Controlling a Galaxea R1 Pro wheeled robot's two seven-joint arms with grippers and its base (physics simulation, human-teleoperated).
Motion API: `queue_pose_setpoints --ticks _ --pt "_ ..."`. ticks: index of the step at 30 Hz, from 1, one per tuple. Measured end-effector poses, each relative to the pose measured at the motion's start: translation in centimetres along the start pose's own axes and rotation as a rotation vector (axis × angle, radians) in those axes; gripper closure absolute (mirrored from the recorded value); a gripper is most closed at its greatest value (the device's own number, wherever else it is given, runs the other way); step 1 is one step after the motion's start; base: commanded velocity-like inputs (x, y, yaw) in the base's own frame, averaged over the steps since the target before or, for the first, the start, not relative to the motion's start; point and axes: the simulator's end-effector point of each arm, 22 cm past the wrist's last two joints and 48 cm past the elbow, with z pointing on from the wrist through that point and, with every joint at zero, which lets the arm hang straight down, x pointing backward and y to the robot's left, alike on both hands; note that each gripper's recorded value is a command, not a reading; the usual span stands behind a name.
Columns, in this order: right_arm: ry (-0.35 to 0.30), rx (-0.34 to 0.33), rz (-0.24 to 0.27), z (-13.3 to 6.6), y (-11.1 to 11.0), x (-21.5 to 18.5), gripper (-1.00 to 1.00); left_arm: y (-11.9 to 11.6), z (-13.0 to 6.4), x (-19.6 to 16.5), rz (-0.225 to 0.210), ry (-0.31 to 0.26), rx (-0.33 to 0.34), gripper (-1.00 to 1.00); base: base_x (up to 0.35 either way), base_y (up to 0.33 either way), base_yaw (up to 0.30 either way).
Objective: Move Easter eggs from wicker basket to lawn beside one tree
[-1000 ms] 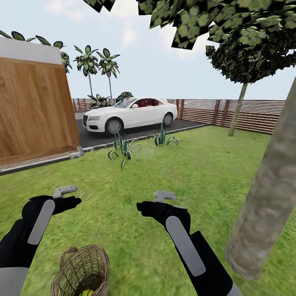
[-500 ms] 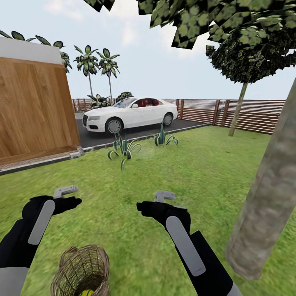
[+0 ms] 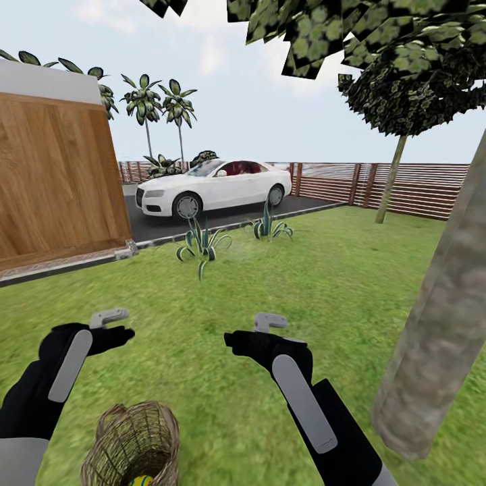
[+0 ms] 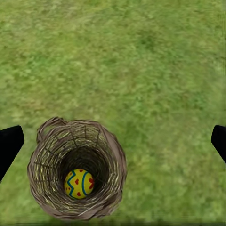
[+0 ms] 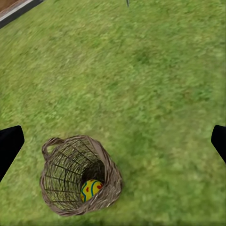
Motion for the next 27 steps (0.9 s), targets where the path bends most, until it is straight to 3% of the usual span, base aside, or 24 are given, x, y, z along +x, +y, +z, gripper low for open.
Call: queue_pose_setpoints --ticks 5,10,27 --pt "0.000 0.000 0.000 0.4 -0.2 0.3 -1.00 0.3 1.1 1.2 -0.003 0.026 -0.006 -1.00 0.000 0.000 0.000" --pt "-0.001 -0.001 0.001 0.8 -0.4 0.7 -1.00 1.2 3.1 4.2 -0.010 0.101 -0.027 -1.00 0.000 0.000 0.000" --pt "-0.003 -0.001 0.000 2.1 -1.1 2.0 -1.00 1.5 5.2 6.3 -0.014 0.126 -0.032 -1.00 0.000 0.000 0.000"
